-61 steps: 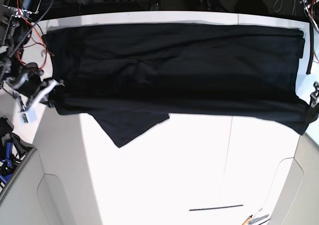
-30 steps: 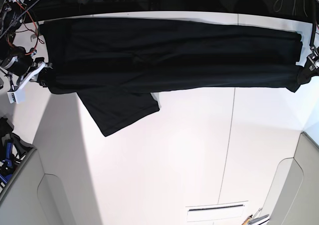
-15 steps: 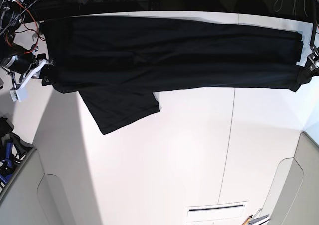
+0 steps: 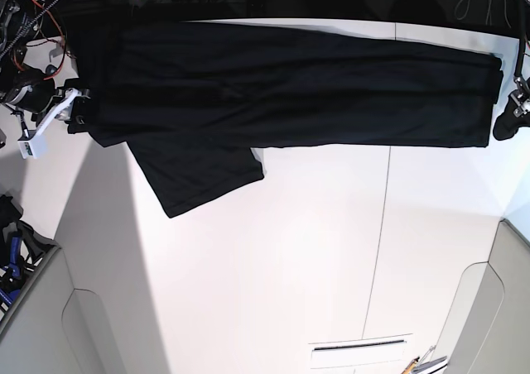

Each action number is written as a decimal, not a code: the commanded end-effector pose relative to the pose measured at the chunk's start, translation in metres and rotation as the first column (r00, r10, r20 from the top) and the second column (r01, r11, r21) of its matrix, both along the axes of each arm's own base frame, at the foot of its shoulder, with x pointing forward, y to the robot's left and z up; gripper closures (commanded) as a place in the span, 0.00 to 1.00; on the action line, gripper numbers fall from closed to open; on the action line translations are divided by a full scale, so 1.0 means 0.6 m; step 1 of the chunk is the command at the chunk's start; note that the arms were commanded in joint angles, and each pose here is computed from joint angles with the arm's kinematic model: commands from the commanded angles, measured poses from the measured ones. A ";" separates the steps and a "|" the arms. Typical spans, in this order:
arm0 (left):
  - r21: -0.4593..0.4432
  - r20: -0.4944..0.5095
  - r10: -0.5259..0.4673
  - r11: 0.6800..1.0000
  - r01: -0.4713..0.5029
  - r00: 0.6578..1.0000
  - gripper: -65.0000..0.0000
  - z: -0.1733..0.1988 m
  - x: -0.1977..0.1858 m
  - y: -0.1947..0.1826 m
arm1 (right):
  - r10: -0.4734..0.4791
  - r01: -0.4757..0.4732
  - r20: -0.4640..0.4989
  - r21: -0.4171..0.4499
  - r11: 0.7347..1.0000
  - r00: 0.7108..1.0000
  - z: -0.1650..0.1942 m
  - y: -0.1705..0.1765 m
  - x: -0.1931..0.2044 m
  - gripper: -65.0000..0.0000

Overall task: Fold the T-shirt properly
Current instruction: 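Lower the right gripper and press the folded hem onto the shirt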

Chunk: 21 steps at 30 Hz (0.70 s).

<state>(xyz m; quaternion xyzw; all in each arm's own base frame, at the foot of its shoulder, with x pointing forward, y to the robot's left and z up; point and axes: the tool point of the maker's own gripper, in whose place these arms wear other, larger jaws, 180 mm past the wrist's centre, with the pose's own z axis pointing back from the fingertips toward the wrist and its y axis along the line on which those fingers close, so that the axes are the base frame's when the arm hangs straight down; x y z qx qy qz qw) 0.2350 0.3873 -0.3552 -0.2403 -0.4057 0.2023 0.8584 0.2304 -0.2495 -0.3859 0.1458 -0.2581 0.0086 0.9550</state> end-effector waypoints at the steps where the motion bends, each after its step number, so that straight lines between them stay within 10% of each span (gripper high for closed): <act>1: 0.027 0.053 -0.004 1.000 0.003 0.999 0.74 0.032 0.015 0.014 | -0.003 0.004 0.050 -0.014 1.000 0.999 0.020 -0.010 0.016 0.70; 12: 0.025 0.057 -0.003 1.000 0.002 0.998 0.74 0.033 0.016 0.014 | 0.001 -0.009 0.166 0.048 0.999 0.986 0.066 0.006 0.070 0.70; 21: 0.028 0.083 0.014 0.999 -0.017 0.996 0.74 0.039 0.021 0.019 | -0.016 0.005 0.390 0.029 1.000 0.921 0.158 0.004 0.175 0.70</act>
